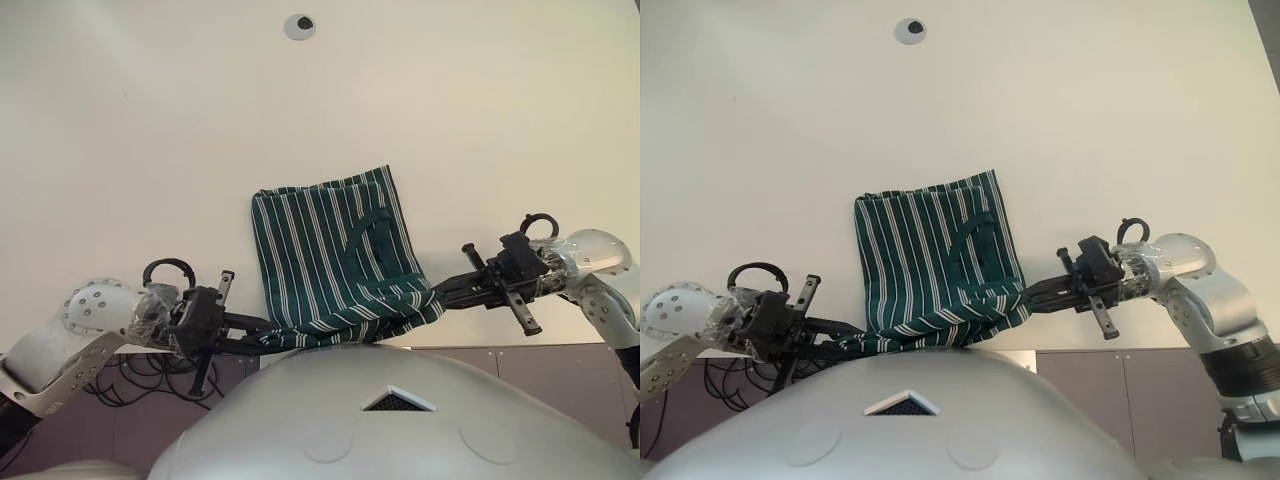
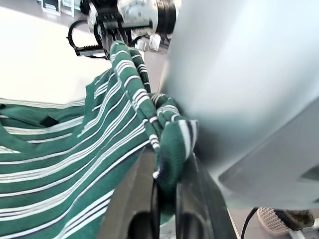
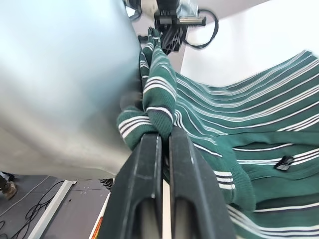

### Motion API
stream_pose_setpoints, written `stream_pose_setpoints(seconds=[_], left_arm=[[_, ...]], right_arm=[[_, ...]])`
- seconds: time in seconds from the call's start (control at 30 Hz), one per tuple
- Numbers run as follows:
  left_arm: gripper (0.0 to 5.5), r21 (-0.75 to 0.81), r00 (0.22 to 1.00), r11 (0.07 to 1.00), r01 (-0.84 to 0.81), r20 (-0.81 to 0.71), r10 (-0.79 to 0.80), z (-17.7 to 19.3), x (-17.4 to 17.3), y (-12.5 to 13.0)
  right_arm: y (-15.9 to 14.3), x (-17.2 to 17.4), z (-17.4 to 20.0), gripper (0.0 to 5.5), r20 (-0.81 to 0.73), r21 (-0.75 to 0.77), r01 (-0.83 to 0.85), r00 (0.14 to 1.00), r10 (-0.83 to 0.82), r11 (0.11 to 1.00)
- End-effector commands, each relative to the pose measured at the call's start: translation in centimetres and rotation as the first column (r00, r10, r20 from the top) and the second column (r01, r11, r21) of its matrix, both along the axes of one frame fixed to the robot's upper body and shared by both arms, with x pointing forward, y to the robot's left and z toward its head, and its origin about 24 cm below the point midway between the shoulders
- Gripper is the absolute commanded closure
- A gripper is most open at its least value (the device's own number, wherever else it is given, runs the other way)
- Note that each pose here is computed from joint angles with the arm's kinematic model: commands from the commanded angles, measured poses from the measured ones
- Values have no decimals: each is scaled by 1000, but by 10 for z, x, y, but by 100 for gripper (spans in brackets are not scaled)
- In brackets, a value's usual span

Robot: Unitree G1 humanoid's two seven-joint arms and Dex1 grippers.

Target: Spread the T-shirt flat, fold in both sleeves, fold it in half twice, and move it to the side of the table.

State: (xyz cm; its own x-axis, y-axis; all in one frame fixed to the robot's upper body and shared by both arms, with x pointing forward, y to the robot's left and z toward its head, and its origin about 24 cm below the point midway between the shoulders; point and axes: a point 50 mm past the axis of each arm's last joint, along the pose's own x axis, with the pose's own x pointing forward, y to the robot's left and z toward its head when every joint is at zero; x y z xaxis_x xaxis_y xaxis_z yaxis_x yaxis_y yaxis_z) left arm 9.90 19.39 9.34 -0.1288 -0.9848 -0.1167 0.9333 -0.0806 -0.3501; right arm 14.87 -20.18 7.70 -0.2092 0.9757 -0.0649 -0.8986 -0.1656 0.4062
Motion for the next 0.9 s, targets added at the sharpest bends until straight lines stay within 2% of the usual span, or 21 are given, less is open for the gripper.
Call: stream_pose_setpoints(seconds=[0.03, 0.13, 0.37, 0.67, 0.8, 0.87, 0.9], left_arm=[[539, -22, 994, 994, -108, -11, 108, -2, 14, 10], [539, 7, 964, 964, -265, 2, 265, -20, 35, 20], [539, 111, 883, 876, -469, 29, 469, -63, 66, 42], [539, 78, 836, 832, -549, 59, 546, -52, 91, 36], [539, 128, 802, 792, -597, 83, 591, -53, 100, 39], [539, 185, 769, 748, -637, 104, 630, -59, 105, 43], [503, 221, 751, 719, -658, 123, 649, -63, 109, 45]], right_arm=[[-4, 6, 4, 550, -14, 39, 67, 998, -66, 997], [-4, 25, 1, 550, -13, 39, 202, 979, -202, 979], [5, 62, -17, 550, -3, -81, 442, 896, -444, 893], [20, 89, -35, 550, 29, -184, 577, 812, -582, 796], [23, 103, -38, 550, 31, -191, 654, 750, -661, 732], [23, 108, -40, 508, 22, -196, 672, 731, -682, 714], [22, 109, -41, 489, 23, -198, 682, 721, -692, 704]])
